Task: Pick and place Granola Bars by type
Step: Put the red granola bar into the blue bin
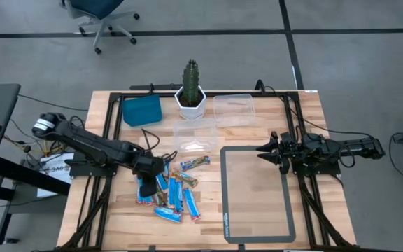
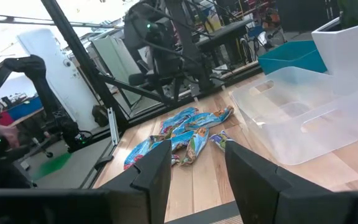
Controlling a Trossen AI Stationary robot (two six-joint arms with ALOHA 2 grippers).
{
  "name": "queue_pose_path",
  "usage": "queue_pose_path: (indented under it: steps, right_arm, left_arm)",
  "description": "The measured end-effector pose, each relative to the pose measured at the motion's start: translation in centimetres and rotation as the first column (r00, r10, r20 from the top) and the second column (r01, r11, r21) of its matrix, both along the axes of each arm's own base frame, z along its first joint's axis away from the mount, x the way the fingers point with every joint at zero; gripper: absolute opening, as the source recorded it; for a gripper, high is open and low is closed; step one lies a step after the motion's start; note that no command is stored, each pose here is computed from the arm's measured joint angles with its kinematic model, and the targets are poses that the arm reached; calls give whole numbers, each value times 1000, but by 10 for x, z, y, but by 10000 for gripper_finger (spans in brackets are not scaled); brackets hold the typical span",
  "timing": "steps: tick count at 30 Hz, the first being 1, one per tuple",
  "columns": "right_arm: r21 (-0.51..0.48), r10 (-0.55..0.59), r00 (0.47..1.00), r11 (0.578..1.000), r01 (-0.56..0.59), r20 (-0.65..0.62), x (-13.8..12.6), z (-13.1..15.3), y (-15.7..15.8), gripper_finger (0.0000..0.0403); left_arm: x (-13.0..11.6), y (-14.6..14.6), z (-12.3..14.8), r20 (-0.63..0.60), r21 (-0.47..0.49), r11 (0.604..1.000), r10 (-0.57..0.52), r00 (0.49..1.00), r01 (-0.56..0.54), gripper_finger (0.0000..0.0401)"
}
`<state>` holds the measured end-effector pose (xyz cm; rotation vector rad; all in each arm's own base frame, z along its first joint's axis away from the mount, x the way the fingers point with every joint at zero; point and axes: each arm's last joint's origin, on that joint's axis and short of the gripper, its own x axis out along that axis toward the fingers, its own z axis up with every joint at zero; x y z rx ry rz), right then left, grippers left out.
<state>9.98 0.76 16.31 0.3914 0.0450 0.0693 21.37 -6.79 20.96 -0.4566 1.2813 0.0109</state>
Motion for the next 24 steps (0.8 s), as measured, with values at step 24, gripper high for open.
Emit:
queue_pose_path:
  steps: [24]
  right_arm:
    - [0, 0, 1000, 1000, 0, 0, 0, 0, 0, 144]
  left_arm:
    - [-40, -32, -18, -382, 176, 601, 772, 509, -779, 106]
